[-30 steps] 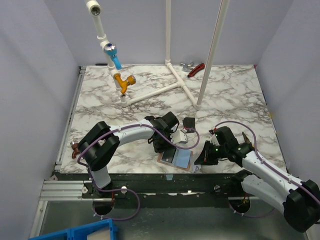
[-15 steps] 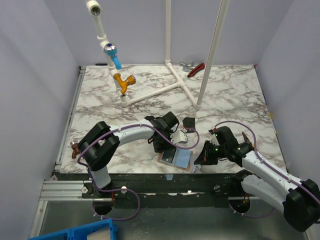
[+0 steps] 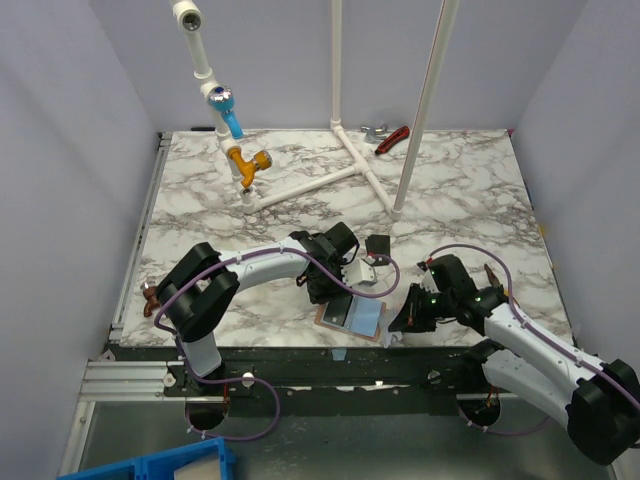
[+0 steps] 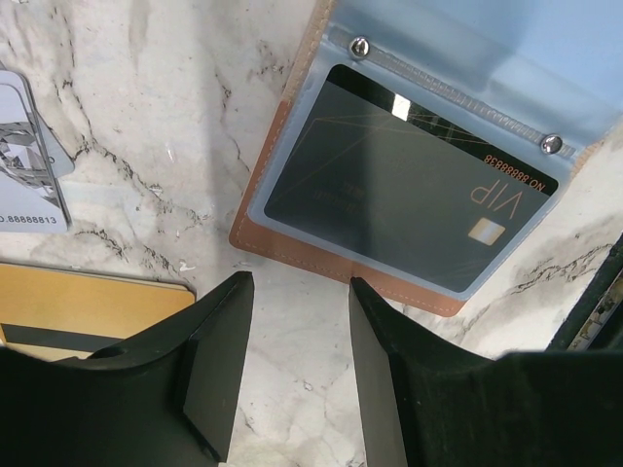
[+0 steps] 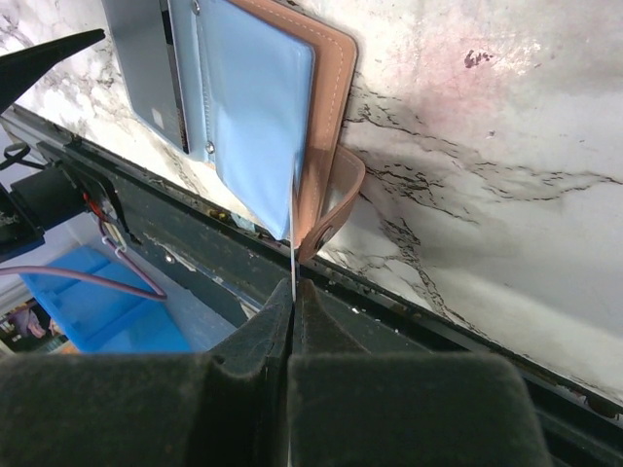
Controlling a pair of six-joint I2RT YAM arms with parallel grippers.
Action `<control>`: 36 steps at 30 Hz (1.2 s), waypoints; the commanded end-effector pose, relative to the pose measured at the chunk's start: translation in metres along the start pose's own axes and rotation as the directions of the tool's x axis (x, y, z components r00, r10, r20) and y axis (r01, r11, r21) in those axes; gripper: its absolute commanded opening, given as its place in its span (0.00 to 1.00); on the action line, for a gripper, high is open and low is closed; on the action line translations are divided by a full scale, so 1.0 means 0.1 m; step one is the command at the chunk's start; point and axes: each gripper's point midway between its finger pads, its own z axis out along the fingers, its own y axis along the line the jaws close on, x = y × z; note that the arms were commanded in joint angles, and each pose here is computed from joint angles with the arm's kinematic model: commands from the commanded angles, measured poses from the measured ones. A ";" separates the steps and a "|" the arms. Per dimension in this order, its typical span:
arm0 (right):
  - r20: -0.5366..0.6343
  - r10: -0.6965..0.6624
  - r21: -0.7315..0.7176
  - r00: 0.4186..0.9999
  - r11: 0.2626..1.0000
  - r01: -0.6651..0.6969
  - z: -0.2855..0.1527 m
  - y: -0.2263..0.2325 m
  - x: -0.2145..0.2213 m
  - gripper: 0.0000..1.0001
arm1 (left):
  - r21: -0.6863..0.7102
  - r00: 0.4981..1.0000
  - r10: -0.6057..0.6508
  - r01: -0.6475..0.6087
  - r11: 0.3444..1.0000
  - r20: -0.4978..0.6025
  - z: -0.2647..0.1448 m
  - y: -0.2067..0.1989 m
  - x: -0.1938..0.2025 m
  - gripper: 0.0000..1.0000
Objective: Put the credit cards into the card holder
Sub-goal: Turn over the card slot in the card holder.
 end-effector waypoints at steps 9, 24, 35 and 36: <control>0.002 -0.002 0.002 1.000 1.000 0.002 -0.04 0.00 0.02 0.01 | -0.020 1.000 0.016 -0.016 1.000 -0.006 0.00 0.06 -0.05 0.45; 0.001 -0.007 -0.001 1.000 1.000 0.007 -0.04 0.00 0.02 0.01 | -0.021 1.000 0.017 -0.018 1.000 -0.007 0.00 0.07 -0.05 0.45; 0.005 -0.031 -0.057 0.999 0.998 0.032 -0.07 0.12 0.01 0.01 | -0.022 1.000 0.018 -0.018 1.000 -0.009 0.00 0.07 -0.05 0.45; 0.004 -0.033 -0.062 0.999 0.997 0.033 -0.07 0.14 0.01 0.01 | -0.024 1.000 0.017 -0.018 1.000 -0.008 -0.01 0.07 -0.05 0.45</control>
